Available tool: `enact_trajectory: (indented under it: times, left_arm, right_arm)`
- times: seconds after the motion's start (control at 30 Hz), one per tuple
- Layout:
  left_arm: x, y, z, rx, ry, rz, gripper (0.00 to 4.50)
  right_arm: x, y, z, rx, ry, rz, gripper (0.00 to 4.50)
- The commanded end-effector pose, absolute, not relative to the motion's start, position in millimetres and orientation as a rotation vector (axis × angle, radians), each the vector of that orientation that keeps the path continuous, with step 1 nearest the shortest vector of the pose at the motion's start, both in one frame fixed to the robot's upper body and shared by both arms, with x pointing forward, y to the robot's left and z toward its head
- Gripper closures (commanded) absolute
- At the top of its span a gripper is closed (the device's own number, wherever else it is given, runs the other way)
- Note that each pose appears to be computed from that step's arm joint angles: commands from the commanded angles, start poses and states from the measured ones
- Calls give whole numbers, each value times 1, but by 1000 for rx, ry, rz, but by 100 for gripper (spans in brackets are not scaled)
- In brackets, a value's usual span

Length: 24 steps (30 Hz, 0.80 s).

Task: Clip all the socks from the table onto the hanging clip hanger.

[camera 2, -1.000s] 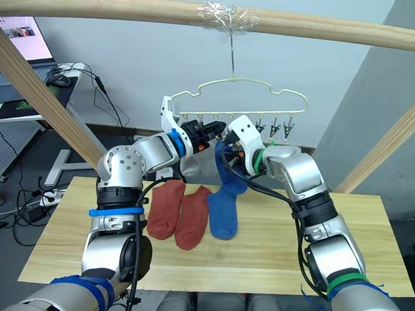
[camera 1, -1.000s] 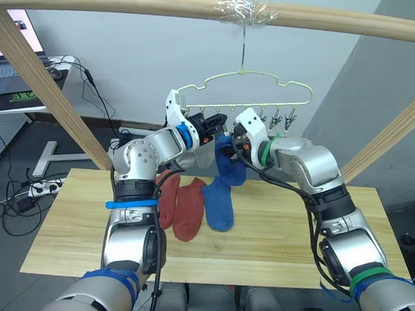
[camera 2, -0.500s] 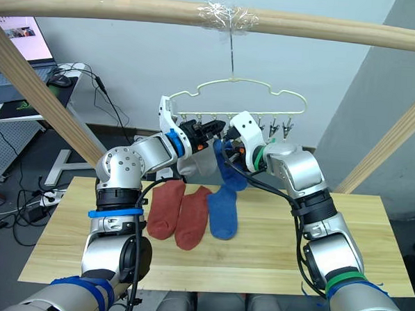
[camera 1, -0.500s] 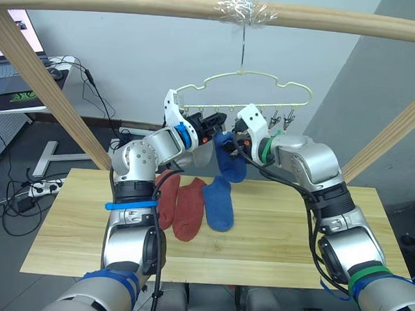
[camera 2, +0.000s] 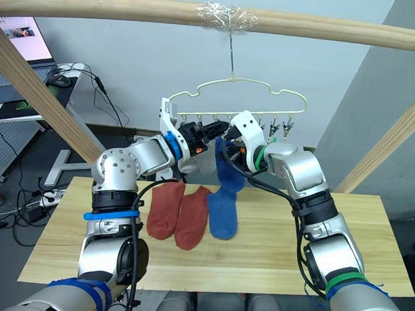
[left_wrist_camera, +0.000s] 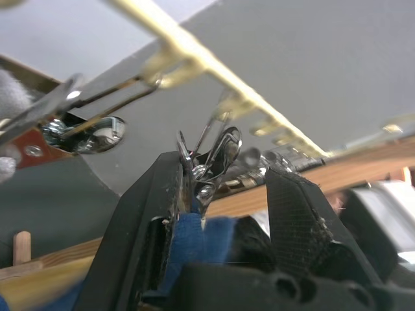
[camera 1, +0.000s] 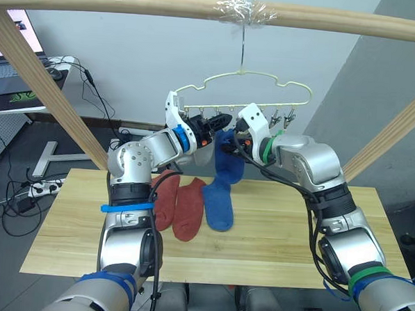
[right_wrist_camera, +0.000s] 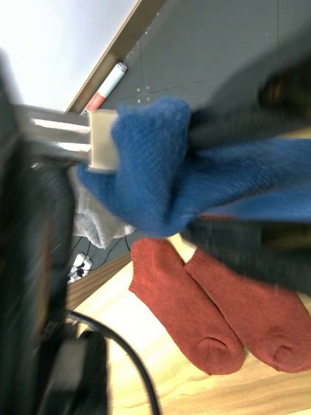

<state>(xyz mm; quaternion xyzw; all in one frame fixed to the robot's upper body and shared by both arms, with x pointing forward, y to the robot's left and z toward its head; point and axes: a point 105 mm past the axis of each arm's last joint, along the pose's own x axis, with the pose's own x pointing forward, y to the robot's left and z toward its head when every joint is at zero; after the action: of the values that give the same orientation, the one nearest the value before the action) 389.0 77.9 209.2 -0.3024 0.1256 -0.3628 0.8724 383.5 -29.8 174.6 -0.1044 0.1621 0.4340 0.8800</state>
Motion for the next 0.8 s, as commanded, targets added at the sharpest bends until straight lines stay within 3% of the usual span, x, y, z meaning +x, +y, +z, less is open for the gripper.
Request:
enact_trajectory:
  times: [0.03,0.2,0.4,0.8]
  left_arm:
    - [370,81,227,-604,214,-853,220]
    - [347,91,228,-534,227,-915,220]
    - [326,103,221,-396,239,-958,220]
    - [311,124,233,-68,8,-1040,220]
  right_arm:
    - [376,-29,187,-211,288,929,168]
    - [364,-29,182,-187,303,941,2]
    - [349,-34,177,-169,309,926,2]
    - [329,-63,186,-136,224,681,2]
